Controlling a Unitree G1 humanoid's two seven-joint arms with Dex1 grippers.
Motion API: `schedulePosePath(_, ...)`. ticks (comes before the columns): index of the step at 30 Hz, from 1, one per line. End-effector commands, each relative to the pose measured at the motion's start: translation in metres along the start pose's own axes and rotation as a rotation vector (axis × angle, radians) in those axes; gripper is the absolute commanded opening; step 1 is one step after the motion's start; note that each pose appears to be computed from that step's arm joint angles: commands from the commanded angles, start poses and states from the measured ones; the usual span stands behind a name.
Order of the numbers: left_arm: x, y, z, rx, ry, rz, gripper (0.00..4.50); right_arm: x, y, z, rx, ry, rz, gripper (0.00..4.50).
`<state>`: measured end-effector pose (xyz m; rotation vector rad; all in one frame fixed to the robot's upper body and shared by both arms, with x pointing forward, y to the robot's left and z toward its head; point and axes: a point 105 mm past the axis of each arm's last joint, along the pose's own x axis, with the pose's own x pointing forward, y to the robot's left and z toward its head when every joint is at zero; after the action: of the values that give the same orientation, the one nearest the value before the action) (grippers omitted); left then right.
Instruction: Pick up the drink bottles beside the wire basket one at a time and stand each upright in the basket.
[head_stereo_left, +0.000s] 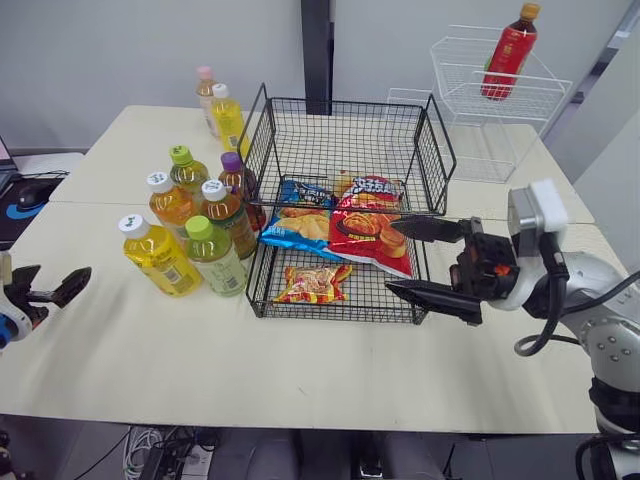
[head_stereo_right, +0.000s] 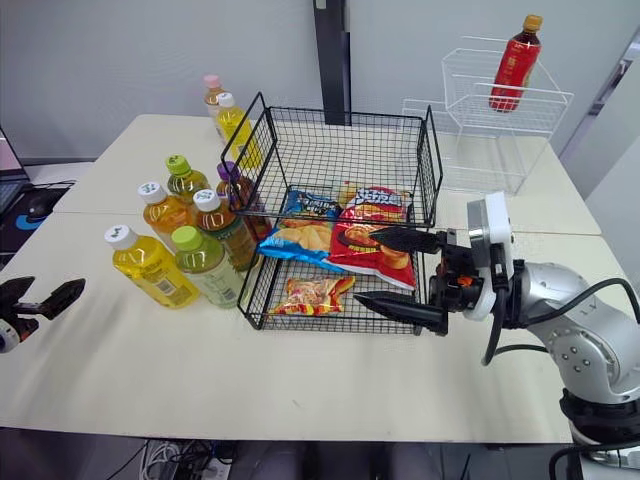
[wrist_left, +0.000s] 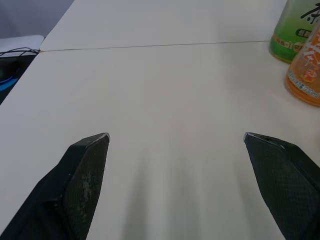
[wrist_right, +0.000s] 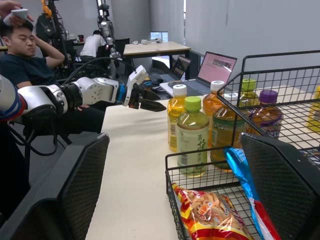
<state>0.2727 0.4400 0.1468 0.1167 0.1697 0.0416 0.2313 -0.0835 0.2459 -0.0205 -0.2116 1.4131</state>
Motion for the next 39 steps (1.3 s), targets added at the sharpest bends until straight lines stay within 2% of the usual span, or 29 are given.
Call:
schedulePosePath(1, -0.012, 0.006, 0.02, 0.007, -0.082, 0.033, 4.48, 0.004, 0.001, 0.009, -0.067, -0.04, -0.001, 4.5)
schedulePosePath(6, -0.02, 0.006, 0.021, -0.008, -0.093, 0.038, 4.48, 0.012, -0.006, 0.021, -0.098, -0.098, -0.005, 4.5)
schedulePosePath(13, -0.035, 0.0, 0.035, -0.086, -0.188, 0.001, 4.48, 0.024, -0.001, 0.03, -0.102, -0.138, 0.089, 4.5)
schedulePosePath(17, -0.054, -0.03, 0.057, -0.087, -0.248, -0.116, 4.48, 0.029, 0.002, 0.035, -0.115, -0.139, 0.136, 4.5)
schedulePosePath(21, -0.067, -0.068, 0.07, -0.057, -0.254, -0.212, 4.48, 0.03, 0.002, 0.038, -0.134, -0.134, 0.166, 4.5)
schedulePosePath(26, -0.041, -0.102, 0.08, -0.002, -0.26, -0.278, 4.48, 0.034, -0.001, 0.034, -0.141, -0.128, 0.173, 4.5)
schedulePosePath(34, 0.003, -0.127, 0.086, 0.01, -0.281, -0.3, 4.48, 0.036, -0.006, 0.034, -0.152, -0.115, 0.145, 4.5)
schedulePosePath(39, 0.017, -0.137, 0.086, 0.029, -0.271, -0.317, 4.48, 0.034, -0.005, 0.035, -0.155, -0.109, 0.133, 4.5)
